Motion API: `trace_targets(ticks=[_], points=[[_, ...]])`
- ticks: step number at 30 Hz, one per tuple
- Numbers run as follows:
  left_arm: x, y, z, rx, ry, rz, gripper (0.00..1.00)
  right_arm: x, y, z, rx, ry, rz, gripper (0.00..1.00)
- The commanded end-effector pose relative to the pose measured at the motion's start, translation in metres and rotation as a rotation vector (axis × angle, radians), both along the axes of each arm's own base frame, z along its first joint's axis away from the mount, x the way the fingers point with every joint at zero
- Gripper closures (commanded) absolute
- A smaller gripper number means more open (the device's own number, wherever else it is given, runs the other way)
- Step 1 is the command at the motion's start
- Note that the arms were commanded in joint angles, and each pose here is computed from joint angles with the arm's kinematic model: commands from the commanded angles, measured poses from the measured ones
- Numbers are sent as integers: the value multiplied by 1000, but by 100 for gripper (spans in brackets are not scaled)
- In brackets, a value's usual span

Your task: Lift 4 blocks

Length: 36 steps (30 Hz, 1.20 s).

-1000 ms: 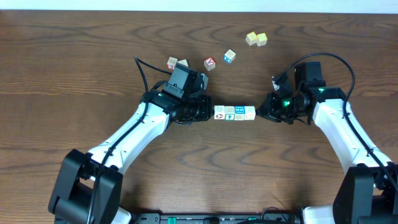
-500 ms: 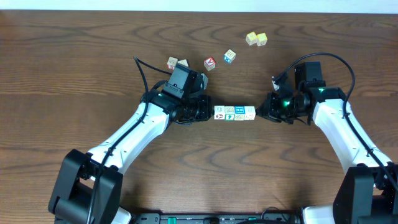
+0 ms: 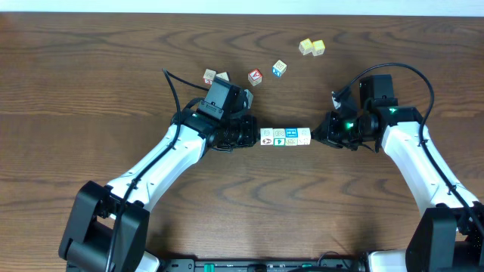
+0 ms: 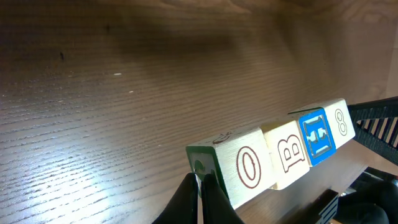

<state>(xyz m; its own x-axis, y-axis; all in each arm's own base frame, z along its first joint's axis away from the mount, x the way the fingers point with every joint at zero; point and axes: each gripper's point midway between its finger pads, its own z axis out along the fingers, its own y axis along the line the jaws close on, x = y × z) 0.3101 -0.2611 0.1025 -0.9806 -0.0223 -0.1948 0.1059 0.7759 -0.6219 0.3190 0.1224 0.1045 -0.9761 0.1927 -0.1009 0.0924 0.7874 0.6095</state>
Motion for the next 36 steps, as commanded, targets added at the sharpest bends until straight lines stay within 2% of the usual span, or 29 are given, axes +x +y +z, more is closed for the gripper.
trace_targets(ticks=[1, 36], points=[[-25, -33, 26, -155, 28, -133, 93, -15, 49, 39, 227, -14, 130, 99], [-25, -33, 26, -154, 27, -133, 93, -13, 46, 36, 202, -17, 123, 99]])
